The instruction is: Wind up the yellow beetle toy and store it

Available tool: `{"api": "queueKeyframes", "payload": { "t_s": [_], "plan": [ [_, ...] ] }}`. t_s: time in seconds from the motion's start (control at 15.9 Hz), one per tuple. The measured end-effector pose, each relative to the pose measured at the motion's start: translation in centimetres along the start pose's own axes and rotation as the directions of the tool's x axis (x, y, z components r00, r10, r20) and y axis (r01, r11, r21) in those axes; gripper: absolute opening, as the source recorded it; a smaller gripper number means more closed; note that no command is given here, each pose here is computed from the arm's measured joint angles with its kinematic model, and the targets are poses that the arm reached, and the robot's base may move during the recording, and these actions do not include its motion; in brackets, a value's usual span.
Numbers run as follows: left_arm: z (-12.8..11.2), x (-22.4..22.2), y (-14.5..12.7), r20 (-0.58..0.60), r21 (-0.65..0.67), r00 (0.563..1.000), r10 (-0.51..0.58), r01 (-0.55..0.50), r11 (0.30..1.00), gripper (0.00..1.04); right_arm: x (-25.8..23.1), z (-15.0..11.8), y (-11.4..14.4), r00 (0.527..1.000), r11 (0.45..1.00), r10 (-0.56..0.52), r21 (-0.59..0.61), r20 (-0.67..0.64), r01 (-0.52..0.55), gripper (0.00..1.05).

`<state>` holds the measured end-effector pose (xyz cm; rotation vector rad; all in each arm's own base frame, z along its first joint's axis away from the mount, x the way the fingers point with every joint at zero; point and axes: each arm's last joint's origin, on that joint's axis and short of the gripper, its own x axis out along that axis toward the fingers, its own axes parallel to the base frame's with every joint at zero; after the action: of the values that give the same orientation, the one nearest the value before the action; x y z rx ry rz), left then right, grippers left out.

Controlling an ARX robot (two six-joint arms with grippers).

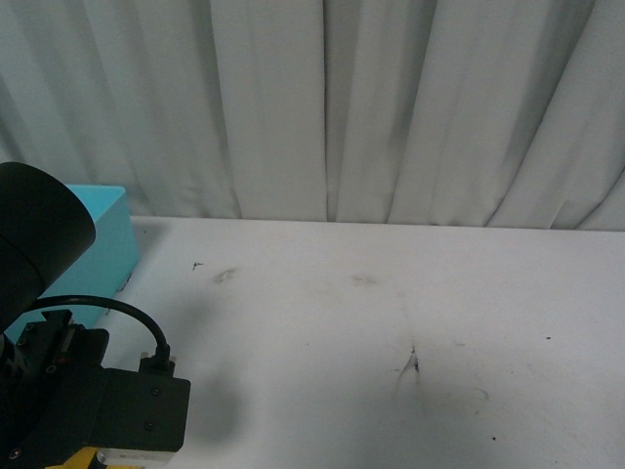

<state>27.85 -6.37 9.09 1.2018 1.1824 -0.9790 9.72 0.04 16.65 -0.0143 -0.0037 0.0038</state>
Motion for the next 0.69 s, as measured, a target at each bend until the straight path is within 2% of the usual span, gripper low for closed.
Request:
{"api": "queueKeyframes", "payload": {
  "t_s": [0.13, 0.25, 0.44, 0.5, 0.69],
  "plan": [
    [-0.35, 0.27, 0.22, -0.007, -0.04, 1.0, 0.009, -0.009, 0.999, 0.98, 0.0, 0.0, 0.0, 1.0, 1.0, 0.0, 0.0, 0.0, 0.0, 0.98],
    [-0.27, 0.47, 0.39, 0.011, 0.034, 0.999, 0.031, -0.031, 0.999, 0.94, 0.0, 0.0, 0.0, 1.0, 1.0, 0.0, 0.0, 0.0, 0.0, 0.98],
    [-0.21, 0.96, 0.22, 0.027, 0.154, 0.999, 0.03, -0.034, 0.988, 0.51, 0.0, 0.0, 0.0, 1.0, 1.0, 0.0, 0.0, 0.0, 0.0, 0.98],
    [-0.09, 0.93, 0.18, 0.031, 0.168, 0.999, 0.03, -0.035, 0.985, 0.42, 0.0, 0.0, 0.0, 1.0, 1.0, 0.0, 0.0, 0.0, 0.0, 0.98],
    [0.42, 0.52, -0.58, 0.039, 0.175, 0.999, -0.023, 0.016, 0.984, 0.41, 0.0, 0.0, 0.0, 1.0, 1.0, 0.0, 0.0, 0.0, 0.0, 0.98]
  ]
}}
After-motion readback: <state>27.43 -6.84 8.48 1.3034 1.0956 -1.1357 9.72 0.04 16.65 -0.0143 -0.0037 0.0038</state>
